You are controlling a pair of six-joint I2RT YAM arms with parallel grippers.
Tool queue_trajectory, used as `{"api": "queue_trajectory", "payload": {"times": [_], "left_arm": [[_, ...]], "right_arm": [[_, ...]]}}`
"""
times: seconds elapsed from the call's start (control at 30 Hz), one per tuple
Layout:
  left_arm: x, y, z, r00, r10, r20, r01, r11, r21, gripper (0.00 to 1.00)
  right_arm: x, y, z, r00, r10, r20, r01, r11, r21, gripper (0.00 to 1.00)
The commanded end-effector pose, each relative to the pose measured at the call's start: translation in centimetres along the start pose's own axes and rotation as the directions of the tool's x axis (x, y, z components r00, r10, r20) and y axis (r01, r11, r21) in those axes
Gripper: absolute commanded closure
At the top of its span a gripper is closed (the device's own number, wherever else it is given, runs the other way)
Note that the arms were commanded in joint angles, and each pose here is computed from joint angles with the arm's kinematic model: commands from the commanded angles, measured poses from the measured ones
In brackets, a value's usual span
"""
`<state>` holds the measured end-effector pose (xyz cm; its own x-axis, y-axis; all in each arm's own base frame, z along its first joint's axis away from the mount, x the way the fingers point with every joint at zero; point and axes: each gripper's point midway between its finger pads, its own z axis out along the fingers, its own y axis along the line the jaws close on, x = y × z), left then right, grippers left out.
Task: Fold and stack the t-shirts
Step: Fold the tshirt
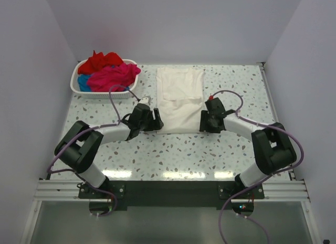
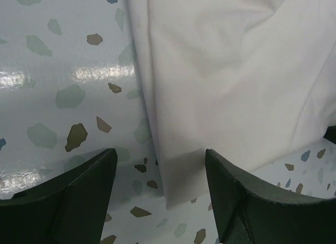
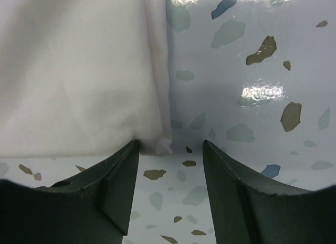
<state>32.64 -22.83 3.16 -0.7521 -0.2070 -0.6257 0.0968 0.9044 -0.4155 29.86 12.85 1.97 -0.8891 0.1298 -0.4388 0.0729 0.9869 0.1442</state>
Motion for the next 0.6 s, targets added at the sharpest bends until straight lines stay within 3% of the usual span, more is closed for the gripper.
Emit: {"api": "queue_trajectory", "payload": {"times": [0.0, 0.17, 0.4, 0.57], "left_arm": [[1.4, 1.5, -0.3, 1.0, 0.017, -0.016, -0.018, 0.998, -0.06, 0.27], [2.0, 2.3, -0.8, 1.0, 0.014, -0.016, -0.015, 0.996, -0.087, 0.31], [3.5, 1.9, -0.7, 0.999, 0.028, -0.045, -0.031, 0.997, -0.065, 0.45], [4.1, 0.5, -0.8, 0.999, 0.027, -0.047, -0.027, 1.0, -0.006, 0.45]], "right_arm": [[0.3, 0.2, 0.9, 1.0, 0.012, 0.005, -0.012, 1.0, -0.011, 0.45], [1.1, 0.1, 1.9, 1.0, 0.01, -0.022, -0.01, 1.0, -0.007, 0.51], [1.4, 0.3, 2.5, 0.999, 0.008, -0.035, -0.008, 1.0, -0.016, 0.58], [1.5, 0.2, 2.5, 0.999, 0.004, -0.039, -0.005, 1.0, -0.013, 0.59]]}}
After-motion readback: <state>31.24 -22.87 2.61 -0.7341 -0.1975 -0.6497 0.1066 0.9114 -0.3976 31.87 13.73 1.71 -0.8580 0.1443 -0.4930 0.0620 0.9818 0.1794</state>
